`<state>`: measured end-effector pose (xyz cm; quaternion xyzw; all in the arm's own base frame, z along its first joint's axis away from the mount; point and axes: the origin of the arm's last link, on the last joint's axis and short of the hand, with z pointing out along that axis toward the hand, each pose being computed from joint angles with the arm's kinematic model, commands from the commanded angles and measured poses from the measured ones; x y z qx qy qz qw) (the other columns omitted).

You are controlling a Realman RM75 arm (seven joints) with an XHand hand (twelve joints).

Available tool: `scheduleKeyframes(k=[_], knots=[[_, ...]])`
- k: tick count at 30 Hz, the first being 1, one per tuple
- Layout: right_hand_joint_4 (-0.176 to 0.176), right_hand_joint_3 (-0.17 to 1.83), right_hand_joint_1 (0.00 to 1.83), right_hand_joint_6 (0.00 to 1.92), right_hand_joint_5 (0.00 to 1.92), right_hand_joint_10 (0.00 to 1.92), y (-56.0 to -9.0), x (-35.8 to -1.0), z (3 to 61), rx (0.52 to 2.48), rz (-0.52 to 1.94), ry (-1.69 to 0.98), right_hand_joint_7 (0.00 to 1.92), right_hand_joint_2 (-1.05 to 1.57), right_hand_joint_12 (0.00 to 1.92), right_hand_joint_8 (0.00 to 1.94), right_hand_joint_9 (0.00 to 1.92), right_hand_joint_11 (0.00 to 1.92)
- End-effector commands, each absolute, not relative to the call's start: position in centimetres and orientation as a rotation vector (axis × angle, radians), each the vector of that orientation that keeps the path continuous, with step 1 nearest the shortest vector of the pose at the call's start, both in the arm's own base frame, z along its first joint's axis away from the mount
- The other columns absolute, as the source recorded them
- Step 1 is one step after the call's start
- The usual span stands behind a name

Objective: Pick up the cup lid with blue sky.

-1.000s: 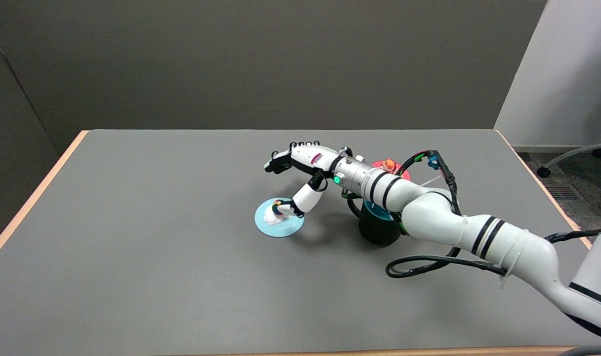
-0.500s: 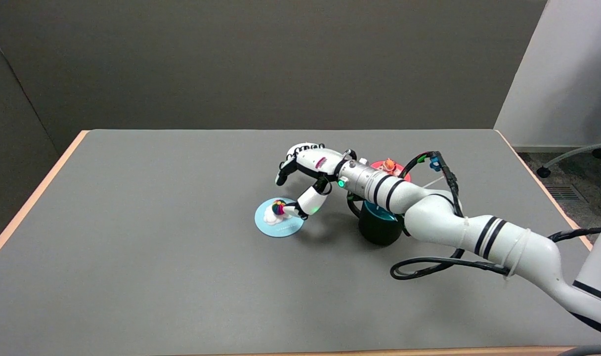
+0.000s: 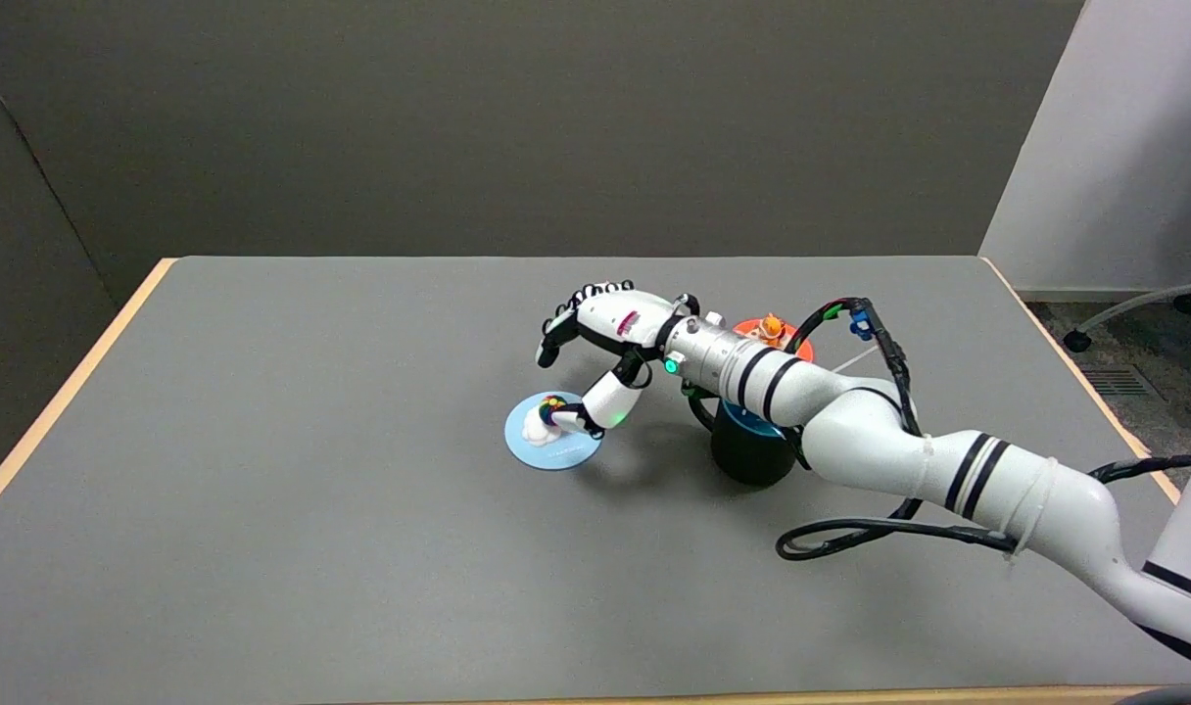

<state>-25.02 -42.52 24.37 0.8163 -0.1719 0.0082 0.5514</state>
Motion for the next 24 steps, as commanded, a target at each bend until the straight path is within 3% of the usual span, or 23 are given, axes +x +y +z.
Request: scheduleKeyframes(k=[1,24], knots=[[-0.036,0.91,0.78,0.38,0.74,0.17,-41.4,-25.6,23.3,1.954,0.031,-0.421,0.6,0.41,0.2,0.17,0.46,0.25],[-0.038,0.92,0.79,0.35,0.72,0.17,-41.8,-27.3,23.5,1.918,0.01,-0.437,0.59,0.42,0.2,0.17,0.45,0.24]])
